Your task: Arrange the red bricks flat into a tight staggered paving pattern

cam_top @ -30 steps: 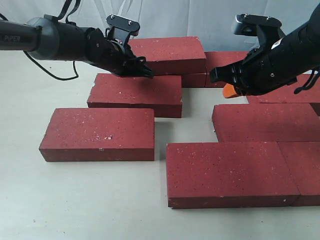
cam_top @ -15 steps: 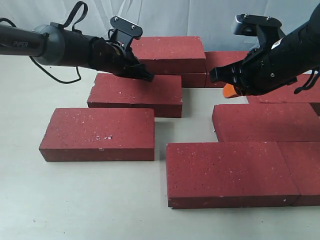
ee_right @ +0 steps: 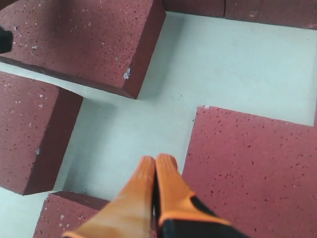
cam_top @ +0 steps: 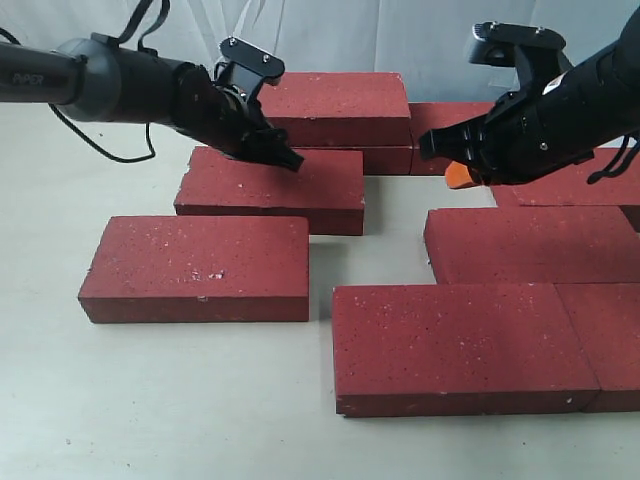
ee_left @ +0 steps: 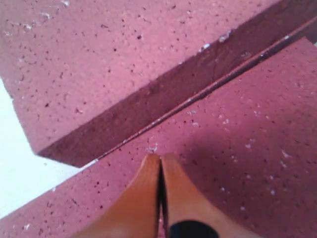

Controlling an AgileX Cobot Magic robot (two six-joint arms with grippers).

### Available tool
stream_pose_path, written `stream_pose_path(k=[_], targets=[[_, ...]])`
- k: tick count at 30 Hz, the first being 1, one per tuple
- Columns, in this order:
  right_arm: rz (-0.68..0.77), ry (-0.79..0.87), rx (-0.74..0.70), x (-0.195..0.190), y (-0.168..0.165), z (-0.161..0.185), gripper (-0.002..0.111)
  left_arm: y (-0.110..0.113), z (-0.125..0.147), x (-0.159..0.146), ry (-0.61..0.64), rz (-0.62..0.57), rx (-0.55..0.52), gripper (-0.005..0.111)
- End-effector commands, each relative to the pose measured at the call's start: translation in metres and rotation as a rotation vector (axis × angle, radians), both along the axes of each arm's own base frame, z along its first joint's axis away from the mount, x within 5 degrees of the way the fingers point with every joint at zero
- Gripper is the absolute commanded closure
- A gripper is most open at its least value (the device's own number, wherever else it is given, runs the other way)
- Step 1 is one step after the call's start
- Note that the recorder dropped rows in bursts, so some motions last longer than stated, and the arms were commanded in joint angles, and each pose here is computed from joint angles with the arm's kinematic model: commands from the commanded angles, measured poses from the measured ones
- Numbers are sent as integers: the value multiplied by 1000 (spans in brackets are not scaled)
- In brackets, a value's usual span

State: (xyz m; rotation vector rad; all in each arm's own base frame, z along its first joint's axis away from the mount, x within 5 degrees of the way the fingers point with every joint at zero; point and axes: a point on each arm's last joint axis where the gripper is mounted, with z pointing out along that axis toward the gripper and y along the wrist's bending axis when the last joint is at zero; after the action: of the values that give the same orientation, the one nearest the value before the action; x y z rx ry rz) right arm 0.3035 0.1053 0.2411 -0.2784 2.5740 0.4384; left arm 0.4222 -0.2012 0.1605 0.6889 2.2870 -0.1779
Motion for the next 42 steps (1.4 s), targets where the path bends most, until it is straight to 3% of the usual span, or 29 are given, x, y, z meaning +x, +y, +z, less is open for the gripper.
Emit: stream_pose_path(k=[1, 8, 17, 29, 36, 42], targets=[[4, -24, -8, 2, 0, 3, 108, 3, 34, -13, 46, -3, -11, 107], [15, -4, -15, 0, 0, 2, 108, 17, 67, -30, 138, 14, -6, 107], [35, 38, -26, -4, 0, 0, 108, 71, 91, -31, 198, 150, -19, 107], [-8, 47, 49, -3, 4, 2, 108, 126, 36, -11, 312, 305, -2, 107], [-9, 44, 49, -3, 3, 2, 108, 128, 2, 2, 328, 351, -32, 107], [-9, 44, 49, -3, 3, 2, 108, 121, -24, 6, 400, 418, -142, 107]])
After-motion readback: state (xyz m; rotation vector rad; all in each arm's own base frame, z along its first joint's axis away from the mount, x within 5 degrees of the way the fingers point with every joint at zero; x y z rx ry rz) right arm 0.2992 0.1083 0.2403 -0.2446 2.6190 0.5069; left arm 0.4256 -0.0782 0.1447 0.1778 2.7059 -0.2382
